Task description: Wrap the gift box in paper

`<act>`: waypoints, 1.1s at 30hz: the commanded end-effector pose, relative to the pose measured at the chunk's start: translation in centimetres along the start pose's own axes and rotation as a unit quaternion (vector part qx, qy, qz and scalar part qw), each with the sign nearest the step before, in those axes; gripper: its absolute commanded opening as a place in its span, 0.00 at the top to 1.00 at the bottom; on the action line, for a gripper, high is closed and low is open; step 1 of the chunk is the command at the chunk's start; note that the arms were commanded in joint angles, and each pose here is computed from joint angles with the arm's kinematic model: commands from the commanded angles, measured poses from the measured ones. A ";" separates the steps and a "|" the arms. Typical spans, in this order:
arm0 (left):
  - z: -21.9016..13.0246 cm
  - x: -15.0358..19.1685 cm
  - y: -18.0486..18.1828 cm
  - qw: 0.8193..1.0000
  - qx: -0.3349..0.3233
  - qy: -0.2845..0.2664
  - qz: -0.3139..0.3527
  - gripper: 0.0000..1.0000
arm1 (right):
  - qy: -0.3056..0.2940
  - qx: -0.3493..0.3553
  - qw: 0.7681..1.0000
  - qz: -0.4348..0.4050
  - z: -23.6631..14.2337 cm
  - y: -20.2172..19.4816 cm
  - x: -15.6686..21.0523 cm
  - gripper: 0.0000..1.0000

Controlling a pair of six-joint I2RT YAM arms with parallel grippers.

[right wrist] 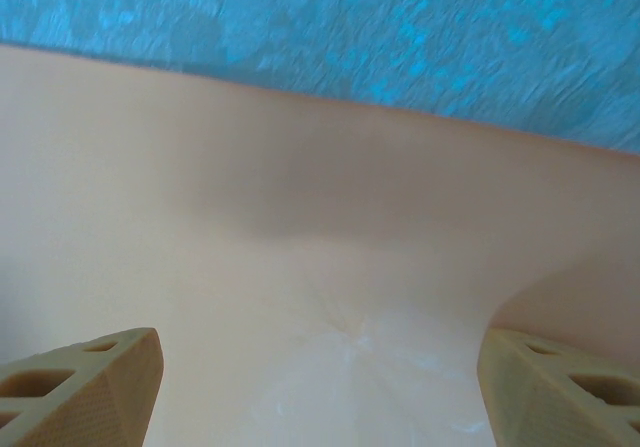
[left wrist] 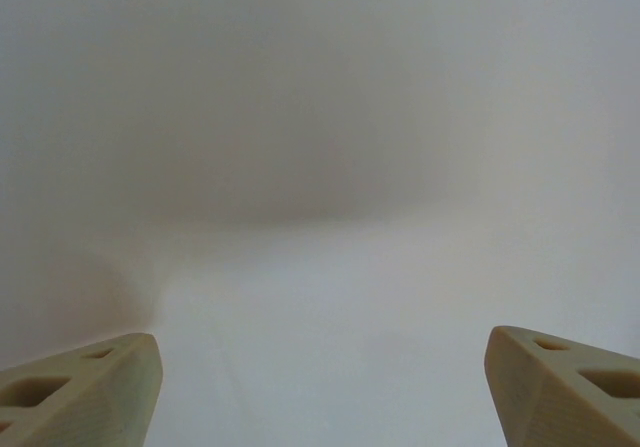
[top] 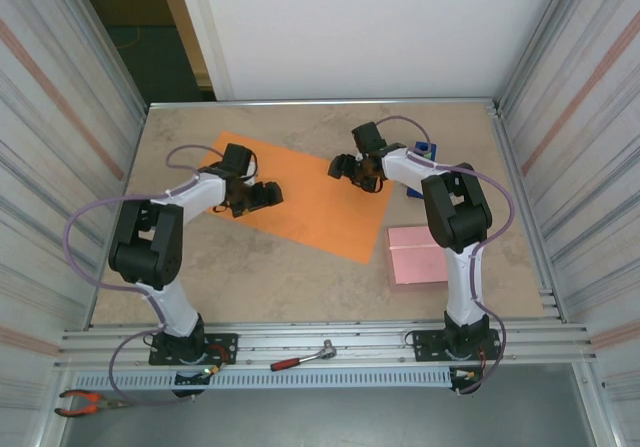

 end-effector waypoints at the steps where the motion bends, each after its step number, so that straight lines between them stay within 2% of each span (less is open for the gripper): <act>1: -1.9 -2.3 -0.4 0.999 -0.018 -0.030 0.018 0.15 | 0.005 -0.032 0.999 -0.035 -3.1 2.7 1.4 0.18; 8: -0.7 -6.1 0.3 0.999 -0.020 -0.025 0.012 0.14 | 0.002 -0.032 0.999 -0.037 -4.2 3.5 5.7 0.18; 17: 1.1 -7.4 1.6 1.000 -0.028 -0.005 -0.008 0.14 | 0.018 0.001 0.999 -0.029 -2.5 2.1 10.2 0.17; 24: 2.0 -5.8 2.4 0.999 -0.027 0.009 -0.028 0.14 | 0.026 0.017 0.999 -0.019 -1.3 0.4 9.6 0.17; 33: 1.9 -3.2 3.4 0.998 -0.023 0.014 -0.059 0.14 | 0.029 0.020 0.999 -0.015 -0.5 -1.3 7.0 0.17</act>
Point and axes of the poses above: each hand's point on the last joint's axis, 136 mm out from that joint toward the fingers, its own z axis out along the fingers, its own y axis along the line the jaws close on, x = y × z, the point moved 3 cm from there along -z, back along the fingers, and after that the axes turned 4 degrees about -z, right-handed, at the moved point
